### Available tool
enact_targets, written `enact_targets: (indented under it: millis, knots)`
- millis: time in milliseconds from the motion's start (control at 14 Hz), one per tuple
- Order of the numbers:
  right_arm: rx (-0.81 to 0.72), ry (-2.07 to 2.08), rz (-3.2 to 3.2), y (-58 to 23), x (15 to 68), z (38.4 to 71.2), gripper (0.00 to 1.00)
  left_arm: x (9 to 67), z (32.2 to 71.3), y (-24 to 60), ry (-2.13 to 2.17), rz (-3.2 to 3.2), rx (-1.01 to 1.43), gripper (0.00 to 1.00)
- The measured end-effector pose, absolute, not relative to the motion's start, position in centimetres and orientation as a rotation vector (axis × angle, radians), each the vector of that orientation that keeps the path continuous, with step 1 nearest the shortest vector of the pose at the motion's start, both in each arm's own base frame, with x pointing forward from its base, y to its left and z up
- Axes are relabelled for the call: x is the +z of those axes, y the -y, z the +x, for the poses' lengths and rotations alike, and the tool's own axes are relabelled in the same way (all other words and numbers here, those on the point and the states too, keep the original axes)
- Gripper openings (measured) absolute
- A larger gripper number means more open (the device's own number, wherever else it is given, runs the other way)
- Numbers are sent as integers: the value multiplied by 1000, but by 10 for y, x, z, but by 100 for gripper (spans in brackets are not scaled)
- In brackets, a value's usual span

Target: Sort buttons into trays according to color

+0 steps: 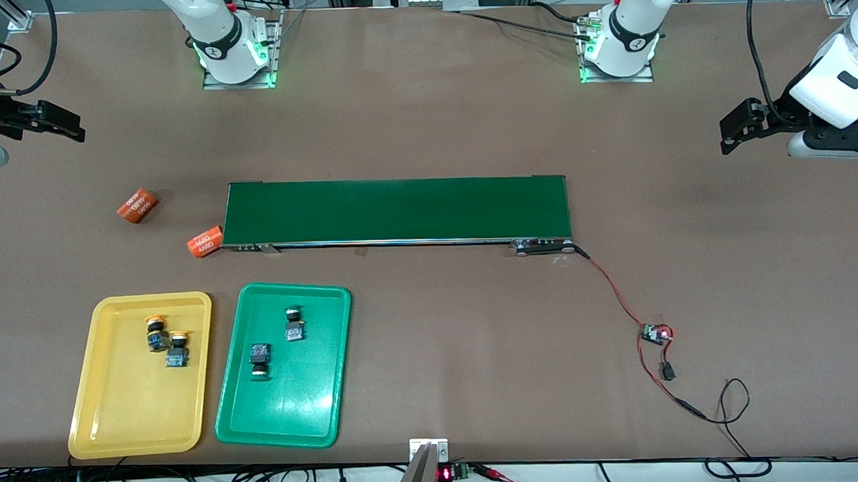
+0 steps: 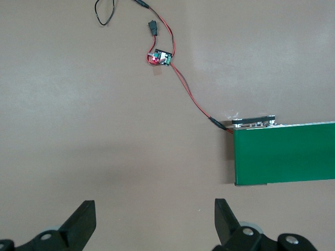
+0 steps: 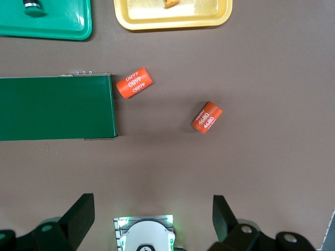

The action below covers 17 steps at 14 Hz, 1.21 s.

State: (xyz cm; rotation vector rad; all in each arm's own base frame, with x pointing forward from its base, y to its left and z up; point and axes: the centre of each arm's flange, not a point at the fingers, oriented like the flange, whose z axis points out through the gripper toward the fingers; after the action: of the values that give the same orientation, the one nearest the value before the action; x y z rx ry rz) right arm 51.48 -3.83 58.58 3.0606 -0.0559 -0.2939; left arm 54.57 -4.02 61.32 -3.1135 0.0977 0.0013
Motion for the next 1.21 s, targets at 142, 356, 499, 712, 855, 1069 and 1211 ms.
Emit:
enact_targets:
  millis: [142, 356, 499, 712, 855, 1069, 1211]
  knots:
    - [-313, 56, 3060, 38, 585, 515, 100, 613, 546, 40, -98, -3113, 2, 100]
    - [-340, 50, 3057, 36, 584, 513, 100, 613, 546, 40, -98, -3113, 2, 100]
    - [-342, 36, 3056, 31, 584, 513, 100, 613, 546, 40, -98, -3113, 3, 100]
    - [-356, 22, 3055, 26, 583, 512, 100, 613, 546, 40, -98, -3113, 3, 100]
    - [-376, 29, 3054, 29, 583, 510, 100, 613, 546, 40, -98, -3113, 3, 100]
    - [-378, 26, 3055, 28, 582, 510, 100, 613, 546, 40, -98, -3113, 4, 100]
    - [-374, -3, 3065, 17, 582, 511, 100, 613, 546, 40, -98, -3113, 4, 100]
